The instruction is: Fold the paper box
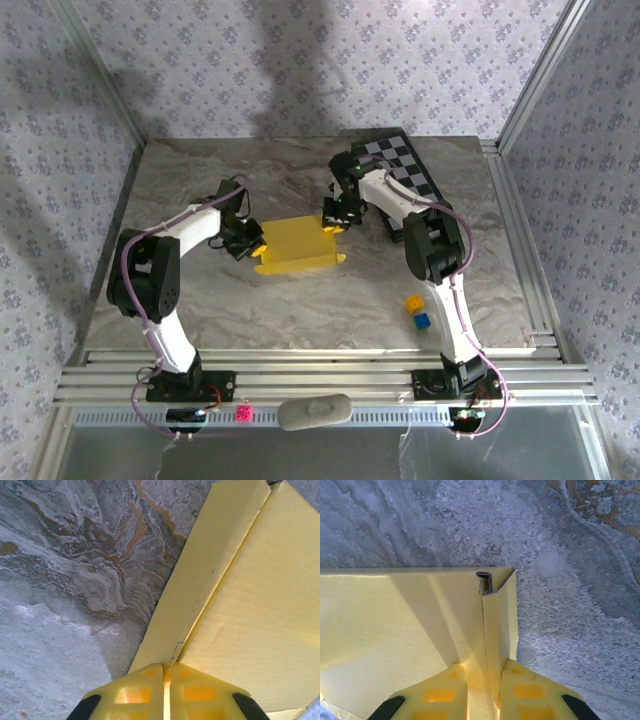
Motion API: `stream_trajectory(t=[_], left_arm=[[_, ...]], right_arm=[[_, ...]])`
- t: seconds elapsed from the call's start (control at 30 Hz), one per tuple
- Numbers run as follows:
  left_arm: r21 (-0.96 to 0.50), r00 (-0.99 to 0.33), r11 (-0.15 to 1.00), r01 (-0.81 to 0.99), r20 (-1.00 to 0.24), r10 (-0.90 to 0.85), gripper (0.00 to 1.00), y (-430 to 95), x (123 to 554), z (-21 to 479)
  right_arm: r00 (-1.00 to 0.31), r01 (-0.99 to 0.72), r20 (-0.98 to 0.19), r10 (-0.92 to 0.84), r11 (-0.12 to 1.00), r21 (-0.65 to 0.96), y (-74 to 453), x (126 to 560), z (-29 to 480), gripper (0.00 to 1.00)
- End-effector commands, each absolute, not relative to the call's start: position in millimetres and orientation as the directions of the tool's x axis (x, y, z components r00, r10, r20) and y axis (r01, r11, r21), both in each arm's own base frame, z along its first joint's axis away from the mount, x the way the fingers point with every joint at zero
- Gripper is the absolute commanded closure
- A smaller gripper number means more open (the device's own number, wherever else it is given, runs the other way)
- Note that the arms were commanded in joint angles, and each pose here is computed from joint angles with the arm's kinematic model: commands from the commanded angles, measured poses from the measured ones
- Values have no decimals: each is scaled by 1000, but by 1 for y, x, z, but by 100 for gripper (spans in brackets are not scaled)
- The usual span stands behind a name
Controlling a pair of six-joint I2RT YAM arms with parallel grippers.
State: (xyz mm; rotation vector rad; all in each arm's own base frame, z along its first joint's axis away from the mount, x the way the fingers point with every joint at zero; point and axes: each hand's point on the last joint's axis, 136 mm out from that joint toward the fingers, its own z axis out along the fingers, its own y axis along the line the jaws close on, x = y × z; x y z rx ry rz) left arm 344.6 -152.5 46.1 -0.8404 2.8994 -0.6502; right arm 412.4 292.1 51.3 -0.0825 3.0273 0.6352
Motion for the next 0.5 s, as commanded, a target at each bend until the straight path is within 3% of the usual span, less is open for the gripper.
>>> stream_trajectory(t=[0.0, 0.13, 0.47], left_arm=[[-381, -848, 768, -515, 91, -523, 95, -155, 342, 25], [-382, -849, 769, -513, 90, -521, 100, -155, 340, 26], [-402, -846, 757, -516, 98, -525, 100, -160, 343, 28]], right_arm=[[-997, -68, 2, -76, 902, 426, 316, 391, 51, 89], [-997, -67, 0, -74, 900, 432, 316, 391, 55, 92], [-998, -42, 21, -57, 899, 437, 318, 389, 54, 100]])
